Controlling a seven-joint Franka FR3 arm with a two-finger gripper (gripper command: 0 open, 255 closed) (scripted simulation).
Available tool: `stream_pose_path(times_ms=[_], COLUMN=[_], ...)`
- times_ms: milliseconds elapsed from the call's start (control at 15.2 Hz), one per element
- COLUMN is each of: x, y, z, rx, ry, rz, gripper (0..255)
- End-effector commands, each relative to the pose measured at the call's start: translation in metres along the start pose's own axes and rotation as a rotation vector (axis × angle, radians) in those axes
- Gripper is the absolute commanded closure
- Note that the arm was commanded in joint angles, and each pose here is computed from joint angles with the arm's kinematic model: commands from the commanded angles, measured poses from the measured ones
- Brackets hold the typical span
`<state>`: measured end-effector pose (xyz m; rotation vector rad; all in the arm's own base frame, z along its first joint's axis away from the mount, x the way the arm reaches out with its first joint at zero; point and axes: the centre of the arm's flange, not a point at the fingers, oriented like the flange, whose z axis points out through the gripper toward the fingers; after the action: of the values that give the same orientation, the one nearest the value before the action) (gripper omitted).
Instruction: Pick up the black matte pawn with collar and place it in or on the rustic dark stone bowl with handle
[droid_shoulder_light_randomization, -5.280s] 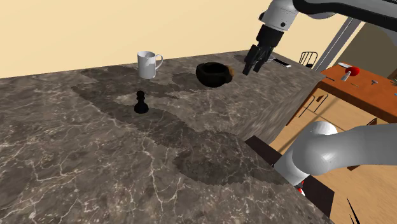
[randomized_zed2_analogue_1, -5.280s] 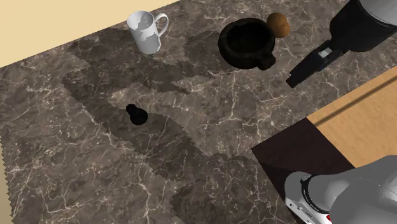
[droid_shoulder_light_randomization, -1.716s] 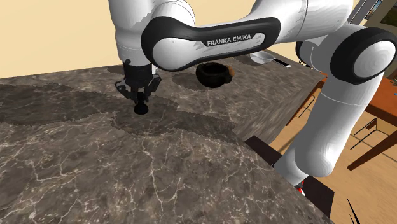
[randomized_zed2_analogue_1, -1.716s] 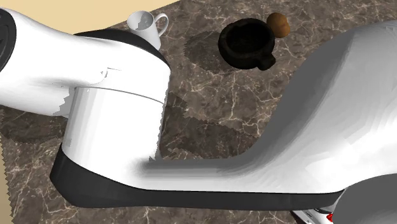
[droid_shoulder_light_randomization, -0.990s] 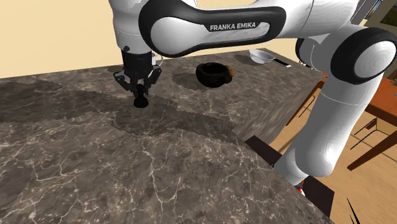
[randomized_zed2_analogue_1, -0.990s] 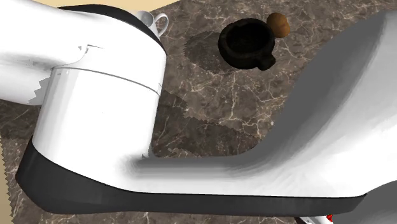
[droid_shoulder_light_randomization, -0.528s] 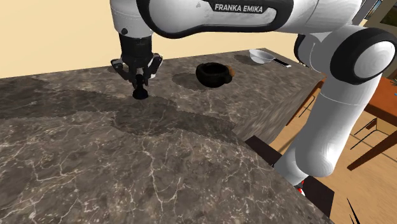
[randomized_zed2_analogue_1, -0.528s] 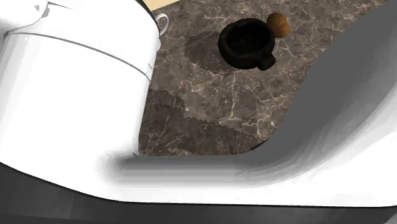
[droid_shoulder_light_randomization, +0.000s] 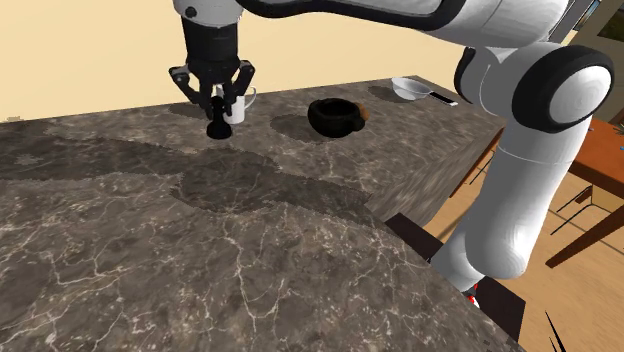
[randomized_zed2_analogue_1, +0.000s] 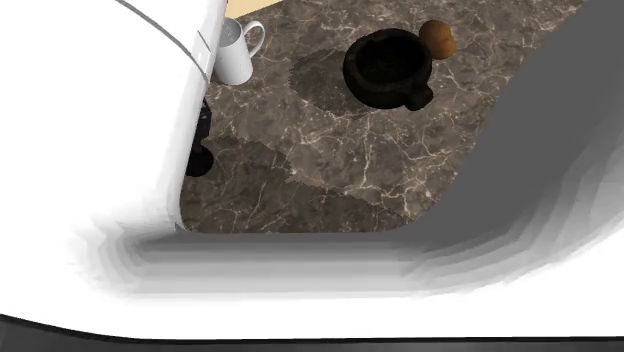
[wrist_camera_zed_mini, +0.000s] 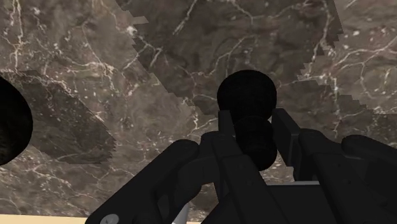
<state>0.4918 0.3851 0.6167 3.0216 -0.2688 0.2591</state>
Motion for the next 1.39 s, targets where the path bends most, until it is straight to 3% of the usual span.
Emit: stream_pose_path(times_ms=[0, 660, 1320], x=[0.001, 0.01, 0.026], y=[0.002, 0.006, 0.137], z=[-0.01, -0.058, -0.049], rx=[0.0, 0.0, 0.0], ry=[0.0, 0.0, 0.0], rz=[0.0, 0.0, 0.0], gripper=[255, 255, 255])
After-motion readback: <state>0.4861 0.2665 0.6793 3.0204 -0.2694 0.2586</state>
